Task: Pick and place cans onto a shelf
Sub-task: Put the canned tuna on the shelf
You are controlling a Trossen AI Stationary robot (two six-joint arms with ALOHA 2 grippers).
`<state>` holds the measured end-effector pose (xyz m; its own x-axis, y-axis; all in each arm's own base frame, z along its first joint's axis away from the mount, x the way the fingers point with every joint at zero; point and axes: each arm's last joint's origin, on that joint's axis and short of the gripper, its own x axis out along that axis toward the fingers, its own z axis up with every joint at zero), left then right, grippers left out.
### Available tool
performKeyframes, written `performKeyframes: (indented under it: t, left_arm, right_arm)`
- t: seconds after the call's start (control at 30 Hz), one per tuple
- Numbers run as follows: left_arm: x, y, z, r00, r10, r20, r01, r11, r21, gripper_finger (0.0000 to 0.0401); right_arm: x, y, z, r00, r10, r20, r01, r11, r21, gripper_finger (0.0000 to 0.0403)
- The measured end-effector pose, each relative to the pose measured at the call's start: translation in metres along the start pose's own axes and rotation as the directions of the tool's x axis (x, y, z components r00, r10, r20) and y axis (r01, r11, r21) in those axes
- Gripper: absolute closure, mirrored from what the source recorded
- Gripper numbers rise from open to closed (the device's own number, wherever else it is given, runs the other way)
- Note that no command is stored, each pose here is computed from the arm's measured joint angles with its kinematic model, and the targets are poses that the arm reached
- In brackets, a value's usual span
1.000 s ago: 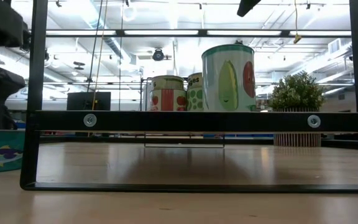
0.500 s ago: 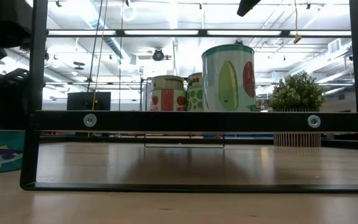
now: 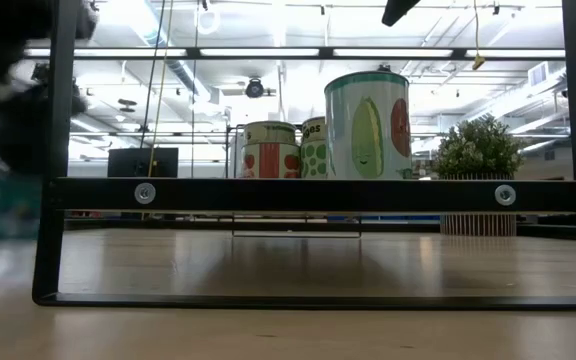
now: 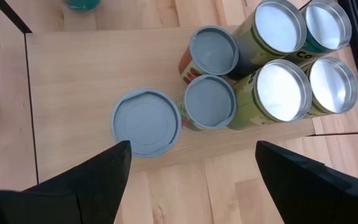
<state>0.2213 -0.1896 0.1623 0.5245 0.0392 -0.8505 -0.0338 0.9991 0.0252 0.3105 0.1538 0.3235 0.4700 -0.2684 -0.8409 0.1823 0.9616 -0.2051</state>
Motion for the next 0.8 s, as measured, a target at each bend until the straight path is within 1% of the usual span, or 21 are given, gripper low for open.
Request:
performKeyframes:
  t: [0.1, 0.2, 0.3, 0.37, 0.4, 0.47, 0.57, 0.63, 0.73, 0.8]
  left_arm:
    - [-0.014, 0.0, 0.02, 0.998, 0.059, 0.007, -0.059, 0.996, 0.059, 0.0106]
    - [-0.022, 0.002, 0.041, 0.992, 0.104, 0.07, -0.111, 0.989, 0.098, 0.0105]
    - [-0.018, 0.009, 0.056, 0.984, 0.102, 0.143, -0.122, 0.983, 0.139, 0.0104]
    - [-0.011, 0.014, 0.066, 0.974, 0.082, 0.211, -0.113, 0.984, 0.139, 0.0104]
    - [-0.007, 0.018, 0.071, 0.968, 0.071, 0.242, -0.106, 0.985, 0.135, 0.0104]
    - [0.004, 0.023, 0.079, 0.963, 0.021, 0.268, -0.063, 0.987, 0.146, 0.0104]
    - [0.017, 0.029, 0.087, 0.96, -0.082, 0.268, 0.034, 0.984, 0.177, 0.0104]
    - [0.024, 0.03, 0.091, 0.955, -0.132, 0.266, 0.085, 0.98, 0.182, 0.0104]
    - [0.035, 0.032, 0.092, 0.955, -0.178, 0.239, 0.13, 0.971, 0.202, 0.0103]
    - [0.039, 0.032, 0.091, 0.958, -0.17, 0.232, 0.124, 0.971, 0.203, 0.01]
  right_arm:
    - [0.0, 0.0, 0.0, 1.0, 0.001, 0.0, -0.001, 1.0, 0.006, 0.0051]
    - [-0.001, 0.002, -0.001, 1.0, 0.003, 0.001, -0.003, 1.0, 0.005, 0.0051]
    - [-0.002, 0.003, -0.002, 1.0, 0.002, 0.005, -0.002, 1.0, 0.007, 0.0051]
    - [-0.003, 0.005, -0.003, 1.0, -0.006, 0.014, 0.006, 1.0, 0.006, 0.0051]
    - [-0.004, 0.006, -0.003, 1.0, -0.014, 0.022, 0.014, 1.0, 0.007, 0.0051]
    - [-0.005, 0.007, -0.004, 0.999, -0.019, 0.029, 0.019, 1.0, 0.01, 0.0051]
    - [-0.007, 0.01, -0.006, 0.999, -0.016, 0.031, 0.016, 1.0, 0.013, 0.0051]
    - [-0.008, 0.012, -0.008, 0.999, -0.013, 0.031, 0.013, 1.0, 0.011, 0.0051]
    - [-0.01, 0.015, -0.009, 0.999, -0.008, 0.033, 0.008, 1.0, 0.008, 0.0051]
    - [-0.011, 0.016, -0.01, 0.999, -0.008, 0.036, 0.008, 1.0, 0.004, 0.0051]
